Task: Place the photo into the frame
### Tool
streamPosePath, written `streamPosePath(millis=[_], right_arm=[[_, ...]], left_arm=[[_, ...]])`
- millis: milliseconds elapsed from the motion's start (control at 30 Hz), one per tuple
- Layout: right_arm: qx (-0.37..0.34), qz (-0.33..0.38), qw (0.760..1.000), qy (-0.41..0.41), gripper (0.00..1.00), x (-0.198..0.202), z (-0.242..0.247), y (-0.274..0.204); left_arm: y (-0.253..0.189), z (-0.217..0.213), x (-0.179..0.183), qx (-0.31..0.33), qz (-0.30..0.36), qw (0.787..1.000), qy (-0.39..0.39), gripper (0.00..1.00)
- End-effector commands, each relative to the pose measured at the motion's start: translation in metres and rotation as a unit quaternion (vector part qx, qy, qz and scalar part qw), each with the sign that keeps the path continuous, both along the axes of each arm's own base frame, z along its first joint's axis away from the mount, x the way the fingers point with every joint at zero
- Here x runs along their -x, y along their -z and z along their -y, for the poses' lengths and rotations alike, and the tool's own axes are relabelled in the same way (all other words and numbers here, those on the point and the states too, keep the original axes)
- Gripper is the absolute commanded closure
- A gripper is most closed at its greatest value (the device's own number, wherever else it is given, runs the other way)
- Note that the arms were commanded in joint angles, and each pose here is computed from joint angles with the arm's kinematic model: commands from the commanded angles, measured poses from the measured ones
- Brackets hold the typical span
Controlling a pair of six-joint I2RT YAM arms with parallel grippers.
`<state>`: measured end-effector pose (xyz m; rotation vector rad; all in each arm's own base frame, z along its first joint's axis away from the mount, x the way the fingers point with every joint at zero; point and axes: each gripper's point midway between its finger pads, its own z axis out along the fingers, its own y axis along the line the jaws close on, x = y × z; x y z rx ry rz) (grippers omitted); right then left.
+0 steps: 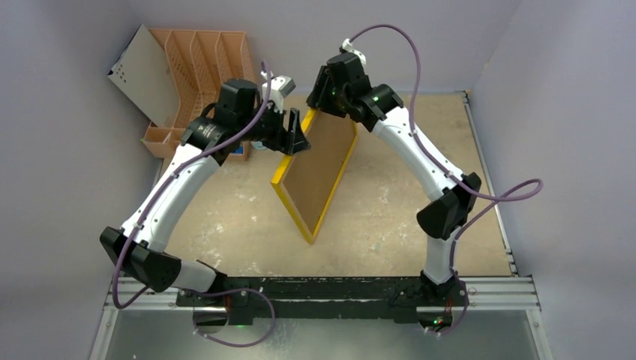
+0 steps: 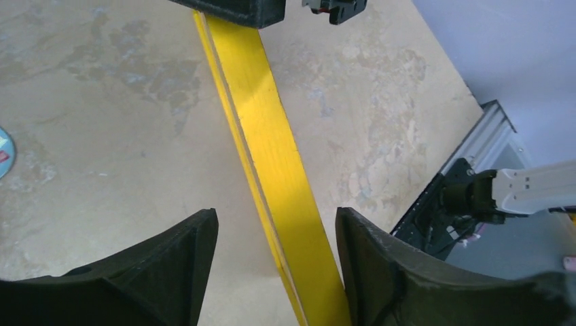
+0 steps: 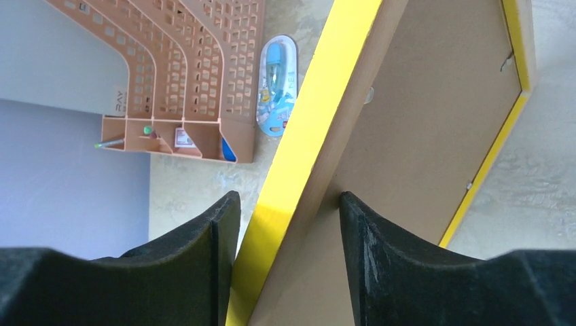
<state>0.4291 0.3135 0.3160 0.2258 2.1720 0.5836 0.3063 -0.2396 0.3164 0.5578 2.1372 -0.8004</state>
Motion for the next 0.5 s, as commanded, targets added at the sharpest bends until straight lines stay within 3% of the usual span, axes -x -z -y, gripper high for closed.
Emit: streamPosePath(millis=[0, 267, 467], right_arm=[[-0.016, -0.009, 0.999, -0.029, 0.49, 0.016, 0.018, -0.012], [-0.028, -0.013, 0.999, -0.033, 0.51, 0.033, 0.056, -0.016], [-0.036, -0.028, 0.999, -0.027, 0.53, 0.053, 0.085, -0.012]], left_arm=[[-0.035, 0.011, 0.02, 0.069, 0.037, 0.995, 0.062, 0.29], [-0.091, 0.041, 0.056, 0.209, 0.064, 0.96, 0.174, 0.24], [-0.078, 0.04, 0.046, 0.191, 0.059, 0.967, 0.157, 0.24]])
